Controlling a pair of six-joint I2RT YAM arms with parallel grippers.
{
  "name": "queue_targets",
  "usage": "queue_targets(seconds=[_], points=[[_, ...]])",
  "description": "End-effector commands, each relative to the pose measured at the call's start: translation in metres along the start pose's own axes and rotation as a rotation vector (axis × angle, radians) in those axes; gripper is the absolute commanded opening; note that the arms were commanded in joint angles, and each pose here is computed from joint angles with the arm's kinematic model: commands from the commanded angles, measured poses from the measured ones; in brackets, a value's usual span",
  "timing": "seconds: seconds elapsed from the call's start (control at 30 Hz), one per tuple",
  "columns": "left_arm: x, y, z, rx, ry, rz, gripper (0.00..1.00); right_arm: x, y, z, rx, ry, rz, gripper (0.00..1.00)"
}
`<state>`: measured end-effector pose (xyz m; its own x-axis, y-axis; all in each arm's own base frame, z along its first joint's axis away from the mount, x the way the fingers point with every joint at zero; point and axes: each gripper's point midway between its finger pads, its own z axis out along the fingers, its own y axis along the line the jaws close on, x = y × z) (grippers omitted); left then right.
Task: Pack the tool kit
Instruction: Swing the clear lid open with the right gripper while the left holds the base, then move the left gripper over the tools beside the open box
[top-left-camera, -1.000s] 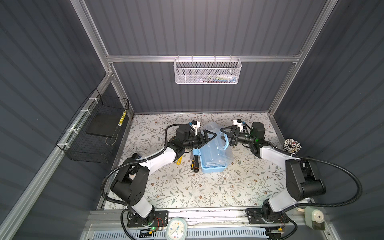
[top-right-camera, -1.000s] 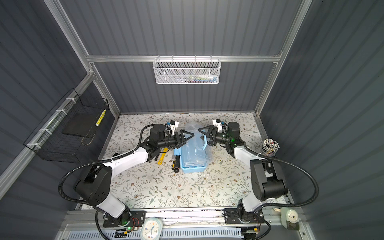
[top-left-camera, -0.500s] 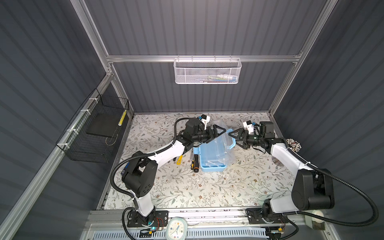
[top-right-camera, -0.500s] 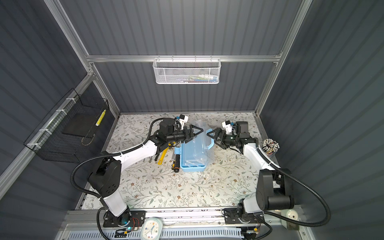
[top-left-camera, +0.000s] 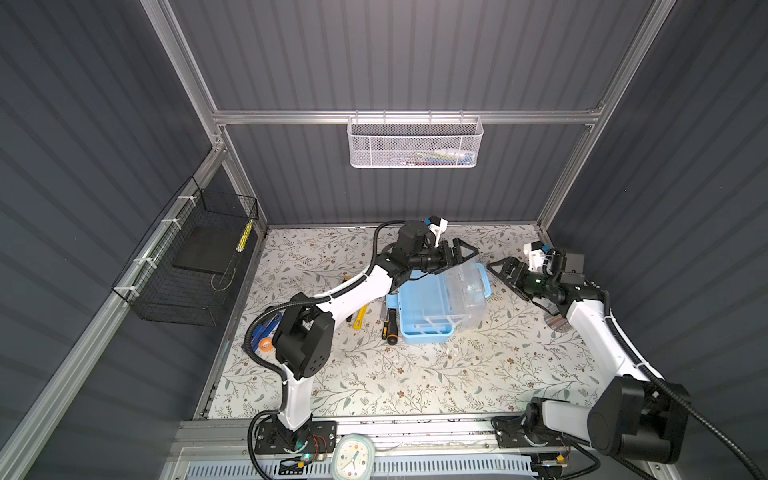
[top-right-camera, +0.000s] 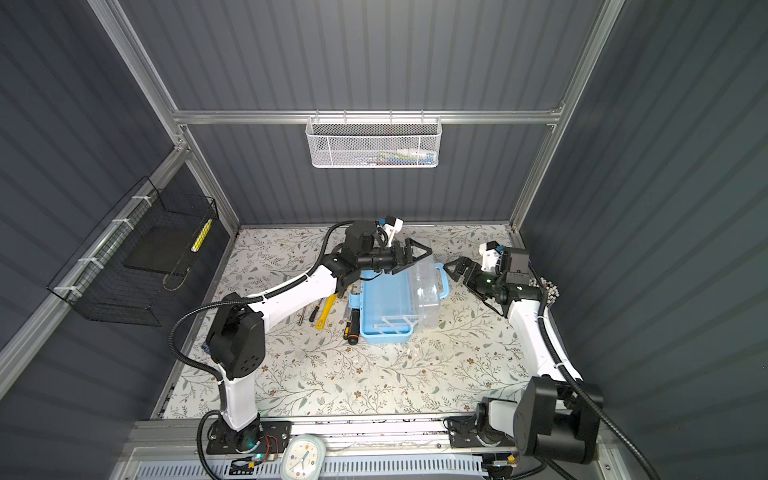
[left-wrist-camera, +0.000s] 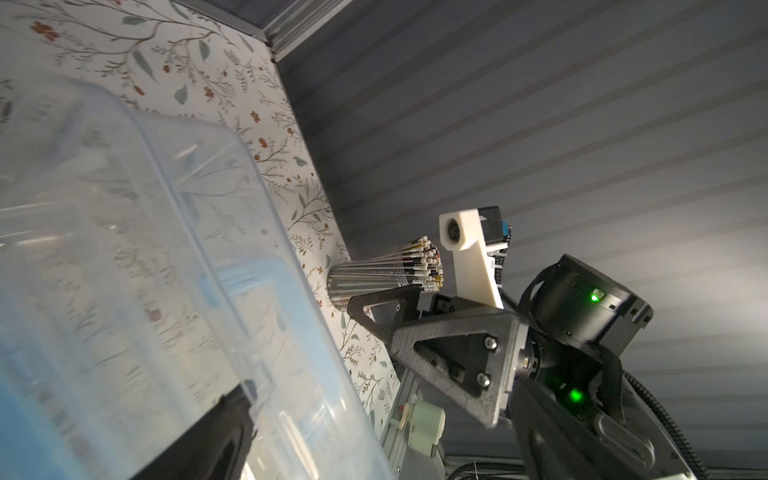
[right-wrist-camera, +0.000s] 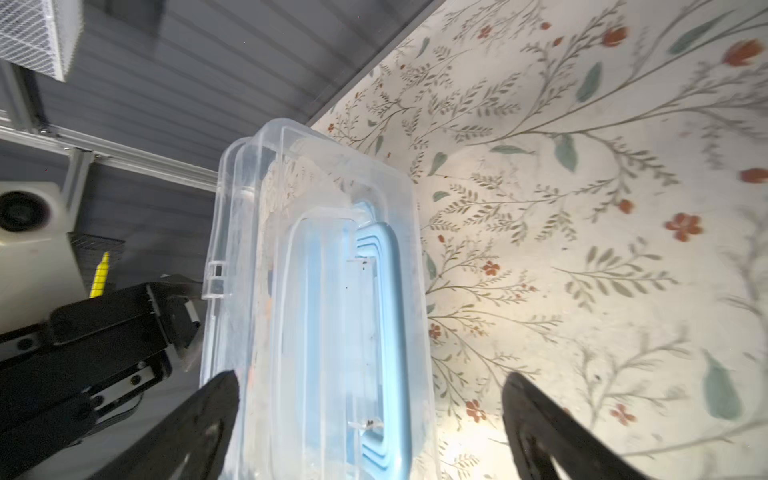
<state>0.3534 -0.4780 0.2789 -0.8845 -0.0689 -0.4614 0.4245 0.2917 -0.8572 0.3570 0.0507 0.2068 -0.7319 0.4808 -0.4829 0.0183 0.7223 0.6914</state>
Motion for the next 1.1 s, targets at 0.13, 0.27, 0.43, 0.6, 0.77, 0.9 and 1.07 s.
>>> queue_targets(seconds=[0.13,0.27,0.43,0.6,0.77,0.9,1.07], points=[[0.032,0.026,0.062,-0.046,0.125,0.016,0.99,-0.009,-0.053,-0.042,0.329,-0.134,-0.043,0.99],[0.028,0.025,0.07,-0.056,0.135,0.046,1.0,-0.009,-0.055,-0.057,0.386,-0.157,-0.065,0.99],[0.011,-0.009,0.046,-0.051,0.089,0.131,1.0,0.0,-0.055,-0.048,0.362,-0.116,-0.055,0.99],[0.006,0.004,-0.001,-0.152,0.043,0.162,1.0,0.015,-0.035,-0.033,0.321,-0.065,-0.119,0.96],[0.005,0.051,-0.076,-0.303,-0.016,0.114,1.0,0.023,-0.023,-0.022,0.296,-0.033,-0.146,0.95],[0.017,0.111,-0.144,-0.52,-0.079,0.064,1.0,0.024,-0.012,-0.018,0.272,-0.033,-0.172,0.94],[0.04,0.158,-0.189,-0.66,-0.077,-0.002,1.0,0.028,0.005,-0.015,0.272,-0.026,-0.21,0.94]])
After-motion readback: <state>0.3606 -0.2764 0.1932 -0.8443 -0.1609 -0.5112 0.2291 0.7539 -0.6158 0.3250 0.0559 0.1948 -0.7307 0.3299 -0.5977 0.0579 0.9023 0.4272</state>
